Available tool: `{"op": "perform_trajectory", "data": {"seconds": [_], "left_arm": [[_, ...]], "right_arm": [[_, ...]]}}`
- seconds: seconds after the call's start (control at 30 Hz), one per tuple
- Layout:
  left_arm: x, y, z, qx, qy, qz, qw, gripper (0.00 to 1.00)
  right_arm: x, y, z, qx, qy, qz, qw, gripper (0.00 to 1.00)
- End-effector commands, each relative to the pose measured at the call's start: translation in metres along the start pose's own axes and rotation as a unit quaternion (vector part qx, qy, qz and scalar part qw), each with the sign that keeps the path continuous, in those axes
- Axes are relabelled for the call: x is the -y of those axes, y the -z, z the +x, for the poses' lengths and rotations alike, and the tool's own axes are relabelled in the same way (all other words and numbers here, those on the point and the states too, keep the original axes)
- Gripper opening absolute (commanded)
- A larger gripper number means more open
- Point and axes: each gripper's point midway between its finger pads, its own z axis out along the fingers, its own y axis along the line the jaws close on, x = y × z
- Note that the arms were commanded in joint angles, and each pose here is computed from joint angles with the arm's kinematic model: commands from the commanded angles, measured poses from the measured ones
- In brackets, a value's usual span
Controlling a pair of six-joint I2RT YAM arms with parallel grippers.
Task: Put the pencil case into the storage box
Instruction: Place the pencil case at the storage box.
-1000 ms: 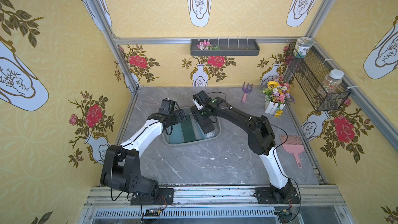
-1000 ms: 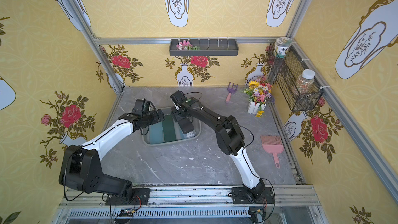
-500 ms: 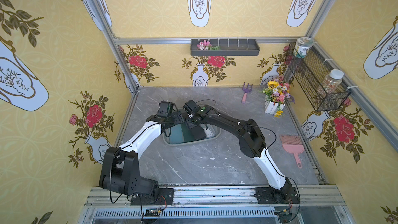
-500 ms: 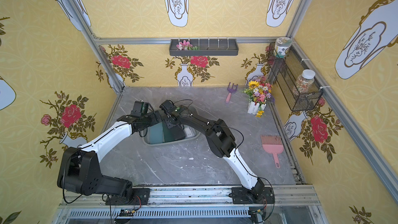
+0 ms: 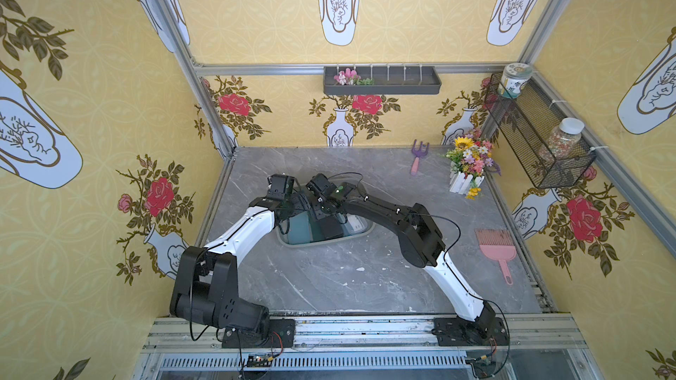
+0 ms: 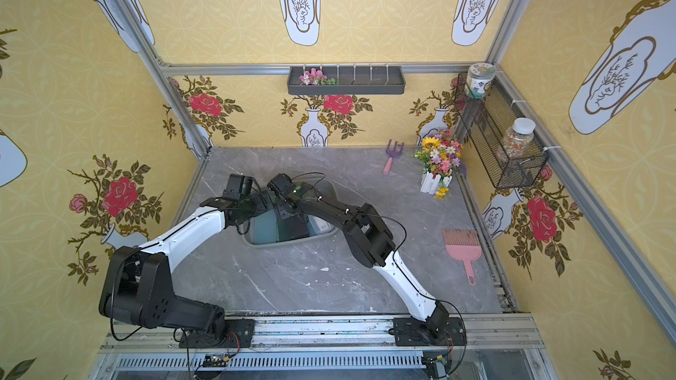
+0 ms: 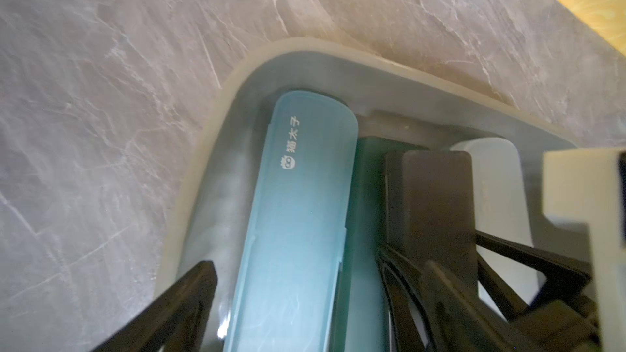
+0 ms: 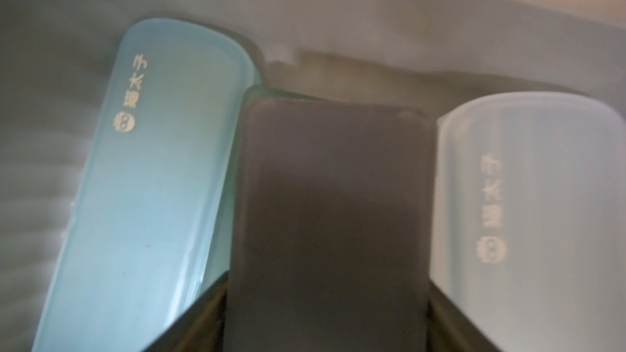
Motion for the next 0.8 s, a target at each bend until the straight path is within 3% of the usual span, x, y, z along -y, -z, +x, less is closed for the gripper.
{"op": "perform_trajectory", "data": {"seconds": [0.0, 0.5, 0.77], "left_arm": [[0.001, -0.001, 0.001, 0.002, 0.000, 0.004, 1.000, 1.00], [0.004, 0.024, -0.018, 0.047, 0.003, 0.015, 0.999, 1.00], [-0.008, 0.044, -0.031, 0.081, 0.007, -0.013, 0.997, 1.00]], "right_arm": [[-0.008, 0.006, -0.013, 0.028, -0.001, -0.011, 1.000, 0.97], [-0.002, 0.050, -0.043, 0.080, 0.002, -0.040, 0.996, 0.97], [0.040, 0.077, -0.043, 0.089, -0.004, -0.021, 0.996, 0.97]]}}
